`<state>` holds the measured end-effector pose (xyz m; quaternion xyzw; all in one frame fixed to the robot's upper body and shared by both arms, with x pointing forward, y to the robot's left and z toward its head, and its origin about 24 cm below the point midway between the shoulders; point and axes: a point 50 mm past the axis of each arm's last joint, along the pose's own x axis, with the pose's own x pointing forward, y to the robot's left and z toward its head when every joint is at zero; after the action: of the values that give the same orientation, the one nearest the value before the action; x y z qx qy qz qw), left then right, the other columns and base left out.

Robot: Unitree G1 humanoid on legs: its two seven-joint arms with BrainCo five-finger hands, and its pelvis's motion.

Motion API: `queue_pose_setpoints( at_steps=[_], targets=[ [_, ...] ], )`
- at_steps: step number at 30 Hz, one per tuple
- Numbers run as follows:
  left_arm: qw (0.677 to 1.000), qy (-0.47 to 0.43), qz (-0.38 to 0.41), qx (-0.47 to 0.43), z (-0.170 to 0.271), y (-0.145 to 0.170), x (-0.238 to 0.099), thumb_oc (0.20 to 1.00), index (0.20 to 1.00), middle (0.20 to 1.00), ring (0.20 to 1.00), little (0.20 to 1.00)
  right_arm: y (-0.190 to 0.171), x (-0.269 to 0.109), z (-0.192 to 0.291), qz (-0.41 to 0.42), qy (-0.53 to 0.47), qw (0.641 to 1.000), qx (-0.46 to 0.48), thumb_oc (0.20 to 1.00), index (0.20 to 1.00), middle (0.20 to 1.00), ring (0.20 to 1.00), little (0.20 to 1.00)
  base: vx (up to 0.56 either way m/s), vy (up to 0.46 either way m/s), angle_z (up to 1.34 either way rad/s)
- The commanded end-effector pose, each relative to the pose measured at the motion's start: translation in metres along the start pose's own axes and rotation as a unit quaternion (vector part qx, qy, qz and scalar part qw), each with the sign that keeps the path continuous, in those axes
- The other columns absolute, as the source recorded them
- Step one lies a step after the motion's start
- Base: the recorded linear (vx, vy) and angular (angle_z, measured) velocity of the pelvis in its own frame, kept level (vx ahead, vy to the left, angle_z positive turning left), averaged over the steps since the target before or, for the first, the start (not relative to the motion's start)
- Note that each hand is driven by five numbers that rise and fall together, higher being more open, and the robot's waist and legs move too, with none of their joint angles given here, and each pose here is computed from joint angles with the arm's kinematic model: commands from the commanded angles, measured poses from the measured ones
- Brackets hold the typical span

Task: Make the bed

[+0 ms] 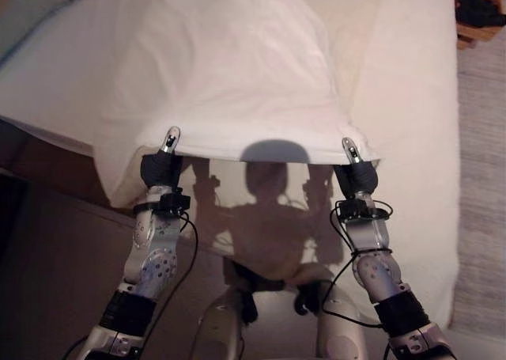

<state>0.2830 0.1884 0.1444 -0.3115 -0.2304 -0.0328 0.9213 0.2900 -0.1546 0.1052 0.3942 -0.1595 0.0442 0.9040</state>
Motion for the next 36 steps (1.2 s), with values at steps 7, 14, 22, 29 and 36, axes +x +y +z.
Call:
queue_pose_setpoints(
  at_steps=[7,14,22,29,36],
  targets=[
    [0.973,-0.212,0.044,0.076,0.098,0.037,-0.003,0.200,0.200,0.200,0.200,0.200,-0.091,-0.055,0.064,-0.192,-0.101,0.975,-0.046,0.200,0.200,0.200,0.200,0.200,0.14,0.507,-0.31],
    [0.982,-0.164,-0.033,0.084,0.081,0.013,0.000,0.200,0.200,0.200,0.200,0.200,-0.090,-0.056,0.070,-0.197,-0.105,0.972,-0.079,0.200,0.200,0.200,0.200,0.200,0.09,0.657,0.54],
    [0.983,-0.141,0.010,0.116,0.078,0.029,-0.025,0.200,0.200,0.200,0.200,0.200,-0.086,-0.055,0.064,-0.171,-0.097,0.978,-0.075,0.200,0.200,0.200,0.200,0.200,0.10,0.271,-0.28],
    [0.976,-0.157,0.049,0.140,0.083,0.040,-0.029,0.200,0.200,0.200,0.200,0.200,-0.075,-0.050,0.053,-0.132,-0.045,0.984,-0.108,0.200,0.200,0.200,0.200,0.200,-0.03,0.270,0.09],
    [0.976,-0.153,0.010,0.152,0.081,0.027,-0.023,0.200,0.200,0.200,0.200,0.200,-0.080,-0.059,0.075,-0.137,-0.062,0.979,-0.138,0.200,0.200,0.200,0.200,0.200,0.06,0.525,0.22]
  ],
)
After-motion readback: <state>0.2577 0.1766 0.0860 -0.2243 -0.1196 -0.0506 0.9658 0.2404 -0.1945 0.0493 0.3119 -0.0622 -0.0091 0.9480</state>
